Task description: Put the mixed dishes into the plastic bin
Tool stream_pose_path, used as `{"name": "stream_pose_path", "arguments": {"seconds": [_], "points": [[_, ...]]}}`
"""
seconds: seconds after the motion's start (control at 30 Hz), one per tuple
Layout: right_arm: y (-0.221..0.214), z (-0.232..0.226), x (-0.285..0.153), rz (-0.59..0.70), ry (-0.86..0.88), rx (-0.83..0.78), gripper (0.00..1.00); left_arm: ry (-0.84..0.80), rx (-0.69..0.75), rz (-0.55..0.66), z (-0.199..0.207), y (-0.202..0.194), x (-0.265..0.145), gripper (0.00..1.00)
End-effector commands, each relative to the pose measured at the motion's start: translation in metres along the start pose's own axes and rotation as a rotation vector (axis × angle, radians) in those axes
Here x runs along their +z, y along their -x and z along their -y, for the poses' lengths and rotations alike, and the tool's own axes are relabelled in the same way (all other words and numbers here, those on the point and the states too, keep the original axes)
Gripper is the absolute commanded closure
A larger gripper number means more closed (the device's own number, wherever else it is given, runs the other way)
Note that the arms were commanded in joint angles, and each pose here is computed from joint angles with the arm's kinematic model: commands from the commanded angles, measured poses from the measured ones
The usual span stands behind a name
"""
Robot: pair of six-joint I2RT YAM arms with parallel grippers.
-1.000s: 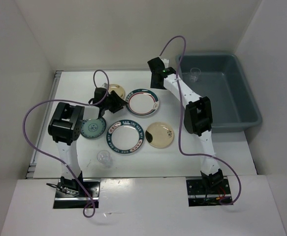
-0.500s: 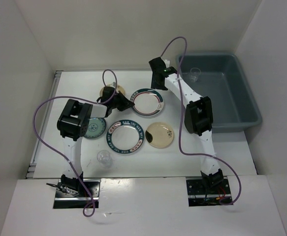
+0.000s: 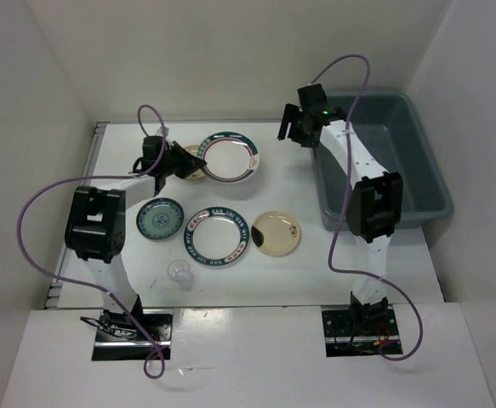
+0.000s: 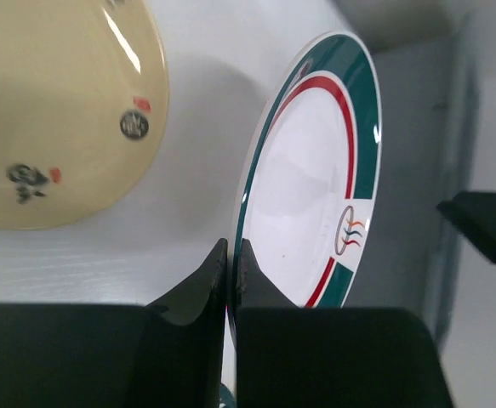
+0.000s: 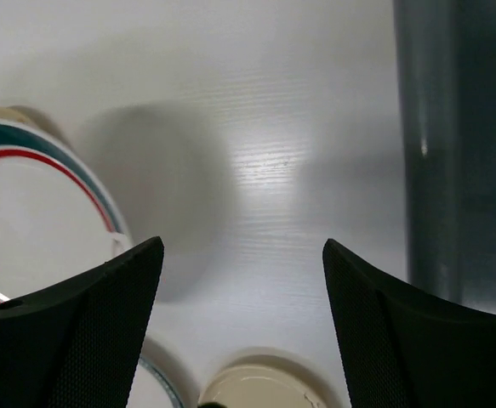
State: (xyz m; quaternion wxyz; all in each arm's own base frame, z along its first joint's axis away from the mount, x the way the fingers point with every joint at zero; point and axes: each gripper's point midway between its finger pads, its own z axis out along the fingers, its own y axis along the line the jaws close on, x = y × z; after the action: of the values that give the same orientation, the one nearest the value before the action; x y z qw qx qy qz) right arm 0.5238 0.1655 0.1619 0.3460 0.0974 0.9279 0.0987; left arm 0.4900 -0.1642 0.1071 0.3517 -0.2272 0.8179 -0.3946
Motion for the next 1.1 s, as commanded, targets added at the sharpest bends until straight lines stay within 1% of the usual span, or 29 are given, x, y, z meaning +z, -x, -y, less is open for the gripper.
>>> {"name": "stream_pose_path", "arguments": {"seconds": [0.0, 0.07, 0.1, 0.13, 0.2, 0.27, 0.3, 0.33, 0.37, 0.47, 0.53, 0.57, 0.63, 0.67, 0.7, 0.83, 0.87, 0.9, 0.93, 0.97, 1.0, 1.07], "points": [[0.032, -0.036, -0.057, 0.086, 0.267, -0.022, 0.2, -0.172, -0.009, 0.058, 0.054, 0.033, -0.038, 1.0], [0.03, -0.054, -0.073, 0.076, 0.38, -0.048, 0.21, -0.209, -0.014, 0.065, 0.069, 0.035, -0.049, 1.0], [0.023, -0.057, -0.071, 0.055, 0.408, -0.051, 0.21, -0.22, -0.024, 0.055, 0.07, 0.031, -0.052, 1.0], [0.024, -0.062, -0.08, 0.055, 0.44, -0.056, 0.21, -0.236, -0.047, 0.061, 0.074, 0.032, -0.055, 1.0], [0.015, -0.071, -0.081, 0.021, 0.506, -0.065, 0.21, -0.249, -0.05, 0.057, 0.077, 0.03, -0.059, 1.0], [0.013, -0.08, -0.085, 0.013, 0.567, -0.064, 0.25, -0.262, -0.07, 0.033, 0.08, 0.026, -0.06, 1.0], [0.006, -0.087, -0.088, -0.018, 0.617, -0.058, 0.25, -0.27, -0.065, 0.038, 0.082, 0.028, -0.061, 1.0], [0.007, -0.09, -0.09, -0.021, 0.635, -0.048, 0.25, -0.282, -0.074, 0.032, 0.085, 0.027, -0.061, 1.0], [0.007, -0.09, -0.09, -0.021, 0.635, -0.048, 0.26, -0.286, -0.091, 0.022, 0.086, 0.026, -0.062, 1.0], [0.002, -0.088, -0.084, -0.038, 0.627, -0.044, 0.27, -0.302, -0.081, 0.032, 0.091, 0.028, -0.065, 1.0], [-0.003, -0.089, -0.081, -0.057, 0.642, -0.044, 0.33, -0.311, -0.084, 0.036, 0.096, 0.03, -0.069, 1.0], [0.0, -0.09, -0.081, -0.048, 0.646, -0.047, 0.4, -0.318, -0.08, 0.041, 0.099, 0.031, -0.072, 1.0], [-0.009, -0.093, -0.08, -0.086, 0.675, -0.038, 0.43, -0.334, -0.093, 0.047, 0.104, 0.033, -0.073, 1.0], [-0.01, -0.094, -0.081, -0.09, 0.683, -0.039, 0.43, -0.334, -0.093, 0.047, 0.104, 0.033, -0.073, 1.0], [-0.015, -0.097, -0.077, -0.105, 0.685, -0.044, 0.48, -0.332, -0.104, 0.044, 0.101, 0.033, -0.07, 1.0], [-0.031, -0.109, -0.072, -0.14, 0.695, -0.06, 0.49, -0.348, -0.127, 0.035, 0.102, 0.033, -0.067, 1.0], [-0.034, -0.109, -0.067, -0.155, 0.697, -0.057, 0.51, -0.353, -0.139, 0.023, 0.103, 0.031, -0.068, 1.0], [-0.032, -0.112, -0.07, -0.15, 0.71, -0.061, 0.53, -0.353, -0.139, 0.023, 0.101, 0.031, -0.065, 1.0], [-0.035, -0.111, -0.065, -0.164, 0.704, -0.049, 0.61, -0.357, -0.136, 0.014, 0.104, 0.027, -0.064, 1.0], [-0.039, -0.111, -0.061, -0.18, 0.708, -0.047, 0.65, -0.357, -0.136, 0.013, 0.104, 0.026, -0.064, 1.0], [-0.036, -0.115, -0.066, -0.178, 0.729, -0.052, 0.69, -0.364, -0.13, 0.015, 0.11, 0.025, -0.063, 1.0], [-0.036, -0.118, -0.067, -0.189, 0.747, -0.045, 0.84, -0.359, -0.132, 0.002, 0.109, 0.02, -0.059, 1.0]]}}
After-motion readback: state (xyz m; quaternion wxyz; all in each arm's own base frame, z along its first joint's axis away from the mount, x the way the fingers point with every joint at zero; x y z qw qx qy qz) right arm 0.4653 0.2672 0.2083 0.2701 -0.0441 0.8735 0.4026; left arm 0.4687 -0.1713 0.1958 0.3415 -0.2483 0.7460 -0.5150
